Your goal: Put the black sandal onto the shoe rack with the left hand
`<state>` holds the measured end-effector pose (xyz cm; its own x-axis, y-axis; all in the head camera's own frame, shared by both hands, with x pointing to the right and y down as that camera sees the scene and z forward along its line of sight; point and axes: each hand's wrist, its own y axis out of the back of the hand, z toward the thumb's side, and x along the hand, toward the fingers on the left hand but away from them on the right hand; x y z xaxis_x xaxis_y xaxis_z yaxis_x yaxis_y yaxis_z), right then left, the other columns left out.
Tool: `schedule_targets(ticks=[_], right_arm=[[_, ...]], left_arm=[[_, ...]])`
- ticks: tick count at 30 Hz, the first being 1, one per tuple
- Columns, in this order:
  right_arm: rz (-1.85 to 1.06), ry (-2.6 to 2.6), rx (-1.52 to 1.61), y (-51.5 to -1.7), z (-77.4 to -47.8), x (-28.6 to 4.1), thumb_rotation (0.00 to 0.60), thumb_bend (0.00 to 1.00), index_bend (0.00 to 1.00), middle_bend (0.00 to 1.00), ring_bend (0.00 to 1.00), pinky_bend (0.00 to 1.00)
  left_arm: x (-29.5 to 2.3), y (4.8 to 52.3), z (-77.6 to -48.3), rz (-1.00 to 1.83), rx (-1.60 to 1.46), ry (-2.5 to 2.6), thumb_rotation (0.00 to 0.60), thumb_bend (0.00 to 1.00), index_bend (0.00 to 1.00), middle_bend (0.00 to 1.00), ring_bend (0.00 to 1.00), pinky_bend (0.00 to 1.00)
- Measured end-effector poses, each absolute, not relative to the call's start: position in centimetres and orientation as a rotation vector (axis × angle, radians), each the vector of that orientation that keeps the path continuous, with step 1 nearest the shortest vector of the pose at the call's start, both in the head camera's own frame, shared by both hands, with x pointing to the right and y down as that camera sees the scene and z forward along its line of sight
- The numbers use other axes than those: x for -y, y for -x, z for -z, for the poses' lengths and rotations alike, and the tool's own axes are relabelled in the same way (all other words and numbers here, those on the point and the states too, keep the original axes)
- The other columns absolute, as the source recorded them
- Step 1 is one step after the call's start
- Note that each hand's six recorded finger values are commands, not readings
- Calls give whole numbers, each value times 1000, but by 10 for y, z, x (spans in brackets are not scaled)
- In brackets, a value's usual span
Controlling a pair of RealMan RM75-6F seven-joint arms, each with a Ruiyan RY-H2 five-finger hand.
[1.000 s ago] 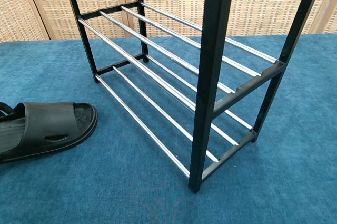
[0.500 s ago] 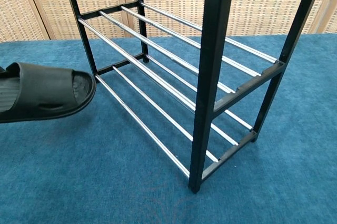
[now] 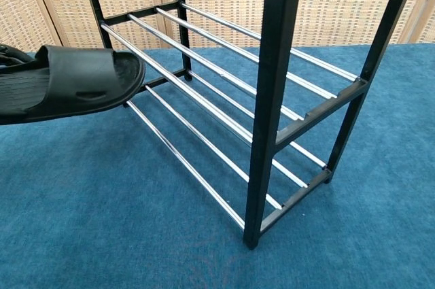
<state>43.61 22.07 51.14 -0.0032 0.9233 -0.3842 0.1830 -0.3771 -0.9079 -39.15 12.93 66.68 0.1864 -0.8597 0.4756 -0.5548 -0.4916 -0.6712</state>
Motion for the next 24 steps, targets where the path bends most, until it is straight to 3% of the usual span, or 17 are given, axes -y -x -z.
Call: schedule_targets(ticks=[13,24], right_arm=[[-1486,1596,1142,-438,-522,-219,600,0,0,0,0,0],[-1504,1592,1135,-439,-526,-219,600,0,0,0,0,0]], left_arm=[[-106,369,-722,1156,-1447,2281,600,125,448,458,392,427],[-101,324,-747,1036,-1459,2428,600,123,448,459,392,427]])
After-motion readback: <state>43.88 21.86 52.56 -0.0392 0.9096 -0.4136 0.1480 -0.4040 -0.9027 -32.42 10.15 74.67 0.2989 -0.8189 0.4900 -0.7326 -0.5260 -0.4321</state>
